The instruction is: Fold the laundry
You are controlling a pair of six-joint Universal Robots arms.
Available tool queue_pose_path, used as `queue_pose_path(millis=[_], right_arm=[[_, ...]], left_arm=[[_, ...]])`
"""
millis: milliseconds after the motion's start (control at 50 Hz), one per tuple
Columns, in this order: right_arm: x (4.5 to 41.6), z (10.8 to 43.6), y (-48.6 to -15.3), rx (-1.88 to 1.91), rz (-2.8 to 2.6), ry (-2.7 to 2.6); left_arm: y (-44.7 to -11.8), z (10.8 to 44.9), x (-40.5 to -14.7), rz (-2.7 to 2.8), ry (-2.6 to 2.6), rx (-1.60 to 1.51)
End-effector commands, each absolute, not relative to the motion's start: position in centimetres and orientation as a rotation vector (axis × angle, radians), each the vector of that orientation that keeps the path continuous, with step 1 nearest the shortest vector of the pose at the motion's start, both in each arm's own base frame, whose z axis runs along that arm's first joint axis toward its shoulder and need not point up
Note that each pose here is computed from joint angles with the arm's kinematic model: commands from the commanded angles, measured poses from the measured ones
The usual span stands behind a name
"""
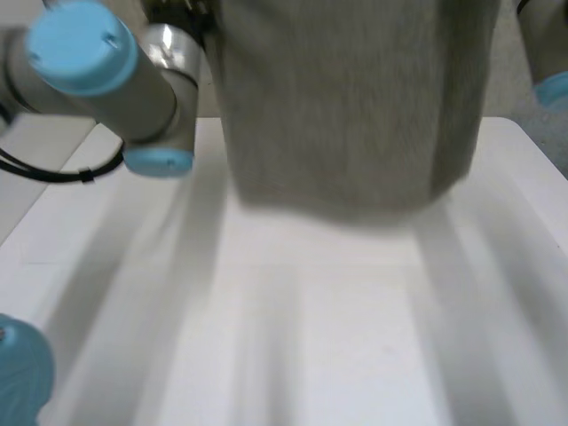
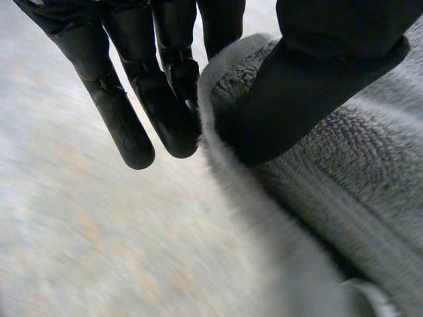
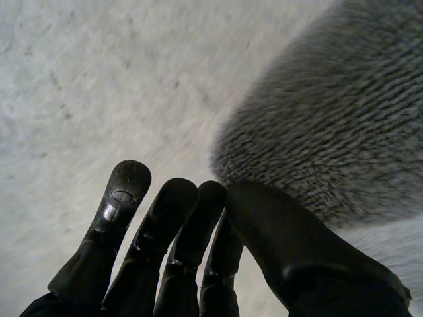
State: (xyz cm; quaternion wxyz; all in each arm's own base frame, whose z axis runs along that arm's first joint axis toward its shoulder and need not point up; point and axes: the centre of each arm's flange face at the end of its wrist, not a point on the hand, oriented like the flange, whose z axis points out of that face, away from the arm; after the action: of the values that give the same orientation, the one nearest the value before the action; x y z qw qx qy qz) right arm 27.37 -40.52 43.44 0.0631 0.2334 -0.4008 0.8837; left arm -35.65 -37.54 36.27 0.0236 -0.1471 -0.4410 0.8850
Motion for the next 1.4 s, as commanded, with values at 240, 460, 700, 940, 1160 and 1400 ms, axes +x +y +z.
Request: queue_pose_path(millis=[240, 460, 700, 940, 1160, 1400], right_arm=[[27.2, 25.3, -37.3, 1.283, 2.115, -2.086], [25.3, 14.9, -31.6, 1.492, 1.689, -2.339], [23.7, 16.8, -30.5, 1.366, 1.826, -2.28], [21.8, 19.5, -31.2, 1.088, 1.94, -2.41], [20.1, 18.6, -31.1, 0.99, 1.846, -2.544], [19.8, 15.6, -32.0, 0.98, 1.821, -2.577]], left_arm=[[-34.7, 20.3, -29.9, 2.205, -2.114, -0.613], [-30.4, 13.3, -28.0, 1.924, -2.31, -0.777], [-30.1, 17.6, -25.9, 2.038, -2.262, -0.68], [-29.1, 22.5, -25.5, 2.17, -2.132, -0.626], [-29.9, 27.7, -26.1, 2.325, -1.959, -0.57], [-30.1, 29.3, -26.3, 2.365, -1.902, -0.542]])
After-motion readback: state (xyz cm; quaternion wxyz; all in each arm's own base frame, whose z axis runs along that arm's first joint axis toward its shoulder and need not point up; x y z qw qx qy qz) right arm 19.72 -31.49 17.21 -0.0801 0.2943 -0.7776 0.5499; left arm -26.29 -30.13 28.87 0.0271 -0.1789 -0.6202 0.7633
